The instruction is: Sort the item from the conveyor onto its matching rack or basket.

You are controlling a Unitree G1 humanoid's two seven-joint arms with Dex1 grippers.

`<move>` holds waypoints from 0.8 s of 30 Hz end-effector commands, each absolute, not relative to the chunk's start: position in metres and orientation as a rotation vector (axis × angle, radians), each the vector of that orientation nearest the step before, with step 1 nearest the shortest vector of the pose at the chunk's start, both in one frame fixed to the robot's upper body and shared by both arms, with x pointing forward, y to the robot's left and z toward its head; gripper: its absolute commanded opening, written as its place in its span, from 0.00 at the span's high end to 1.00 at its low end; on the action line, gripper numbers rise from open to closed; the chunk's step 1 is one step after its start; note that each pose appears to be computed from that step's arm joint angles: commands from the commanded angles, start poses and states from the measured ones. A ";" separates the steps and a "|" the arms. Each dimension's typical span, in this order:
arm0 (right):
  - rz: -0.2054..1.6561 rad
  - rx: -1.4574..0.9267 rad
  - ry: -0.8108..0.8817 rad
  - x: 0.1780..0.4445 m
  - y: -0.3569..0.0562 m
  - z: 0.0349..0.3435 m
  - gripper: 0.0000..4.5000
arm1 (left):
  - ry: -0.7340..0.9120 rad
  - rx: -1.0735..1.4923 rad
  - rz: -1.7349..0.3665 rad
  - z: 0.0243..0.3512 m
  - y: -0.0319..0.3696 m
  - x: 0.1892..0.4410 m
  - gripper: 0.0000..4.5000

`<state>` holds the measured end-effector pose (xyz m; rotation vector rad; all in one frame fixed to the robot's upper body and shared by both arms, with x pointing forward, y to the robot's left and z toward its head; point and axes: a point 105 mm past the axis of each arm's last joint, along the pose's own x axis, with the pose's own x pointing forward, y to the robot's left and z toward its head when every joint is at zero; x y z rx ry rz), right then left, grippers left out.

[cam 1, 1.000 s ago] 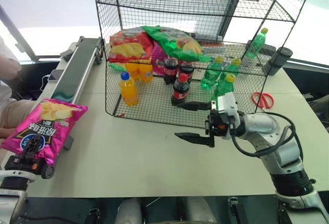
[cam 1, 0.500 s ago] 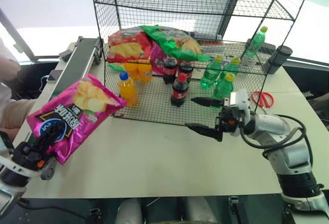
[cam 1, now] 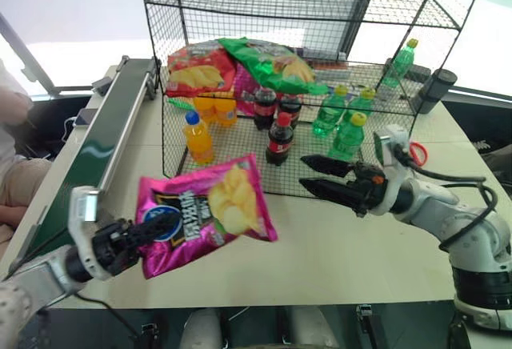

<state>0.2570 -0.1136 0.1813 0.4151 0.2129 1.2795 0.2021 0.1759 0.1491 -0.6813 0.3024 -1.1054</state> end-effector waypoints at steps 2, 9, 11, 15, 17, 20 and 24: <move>1.309 0.403 0.306 0.251 -0.103 0.173 0.00 | 0.230 -0.559 -1.232 0.161 0.156 0.206 0.99; 1.380 0.530 0.379 0.243 -0.099 0.180 0.00 | 0.151 -0.486 -1.309 0.173 0.135 0.214 0.99; 1.417 0.533 0.409 0.237 -0.097 0.181 0.00 | 0.134 -0.473 -1.318 0.174 0.131 0.216 0.99; 1.440 0.500 0.466 0.229 -0.091 0.173 0.00 | 0.121 -0.478 -1.324 0.176 0.126 0.219 0.99; 1.447 0.513 0.480 0.228 -0.089 0.172 0.00 | 0.120 -0.472 -1.329 0.175 0.124 0.219 0.99; 1.447 0.509 0.486 0.229 -0.086 0.170 0.05 | 0.116 -0.471 -1.338 0.177 0.122 0.218 1.00; 1.444 0.481 0.473 0.229 -0.085 0.168 0.39 | 0.106 -0.477 -1.336 0.178 0.122 0.219 1.00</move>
